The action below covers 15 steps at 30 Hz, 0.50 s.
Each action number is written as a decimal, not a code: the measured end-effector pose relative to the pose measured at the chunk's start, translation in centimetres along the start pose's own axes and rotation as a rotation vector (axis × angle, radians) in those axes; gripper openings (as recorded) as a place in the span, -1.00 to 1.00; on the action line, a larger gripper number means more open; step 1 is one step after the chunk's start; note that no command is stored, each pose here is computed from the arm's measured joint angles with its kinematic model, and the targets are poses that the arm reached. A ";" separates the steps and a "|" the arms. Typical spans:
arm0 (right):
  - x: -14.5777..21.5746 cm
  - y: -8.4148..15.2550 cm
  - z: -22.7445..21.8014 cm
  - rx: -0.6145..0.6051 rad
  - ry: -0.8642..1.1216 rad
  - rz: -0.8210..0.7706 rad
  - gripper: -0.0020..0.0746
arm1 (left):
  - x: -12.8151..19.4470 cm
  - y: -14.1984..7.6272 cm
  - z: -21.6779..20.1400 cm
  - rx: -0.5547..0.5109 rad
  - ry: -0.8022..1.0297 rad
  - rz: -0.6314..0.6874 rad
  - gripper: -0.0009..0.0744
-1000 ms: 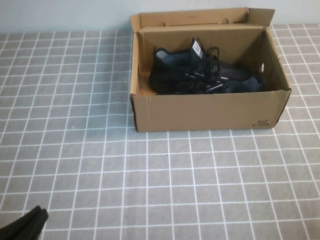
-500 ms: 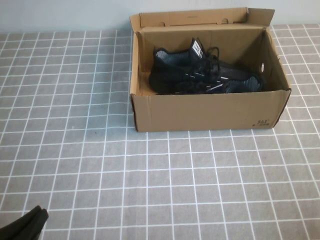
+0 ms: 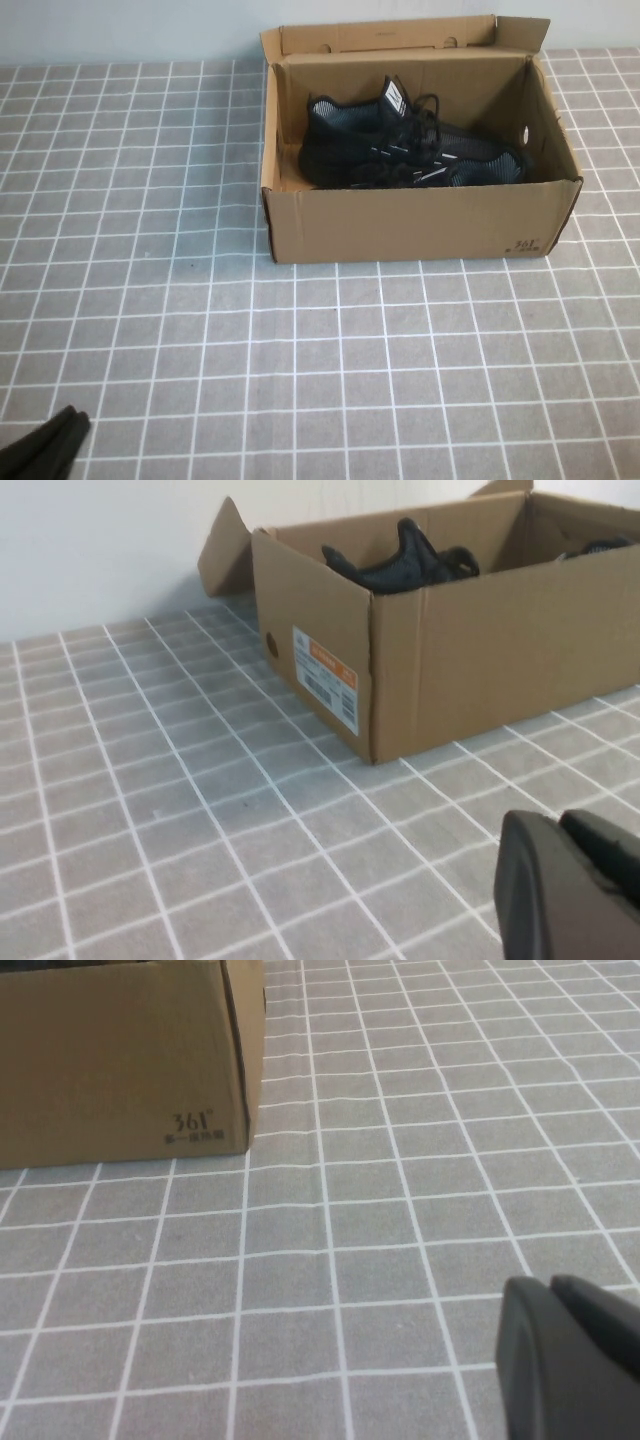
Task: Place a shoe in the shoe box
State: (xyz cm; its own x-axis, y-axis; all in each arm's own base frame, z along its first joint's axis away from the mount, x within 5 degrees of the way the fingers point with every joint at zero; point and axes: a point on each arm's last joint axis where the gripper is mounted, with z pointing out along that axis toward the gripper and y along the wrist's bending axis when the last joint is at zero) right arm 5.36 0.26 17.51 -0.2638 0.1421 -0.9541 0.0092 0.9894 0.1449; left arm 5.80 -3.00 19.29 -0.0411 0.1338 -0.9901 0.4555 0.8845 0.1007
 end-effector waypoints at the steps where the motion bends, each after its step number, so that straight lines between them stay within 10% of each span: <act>1: 0.0 0.0 0.0 0.000 0.000 0.000 -0.99 | -0.1 0.1 0.0 -0.011 -0.011 0.014 -0.97; 15: 0.0 0.0 0.0 0.000 0.002 0.000 -0.99 | -0.6 1.6 -1.1 -0.261 -0.105 0.024 -0.98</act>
State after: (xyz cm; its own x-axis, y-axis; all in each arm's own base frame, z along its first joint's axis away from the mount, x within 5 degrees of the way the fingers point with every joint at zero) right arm 5.36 0.26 17.49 -0.2655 0.1421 -0.9536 0.0093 0.9894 0.1448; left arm 5.59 -1.24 20.19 0.0651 0.1209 -0.9905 0.2101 0.9687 0.1320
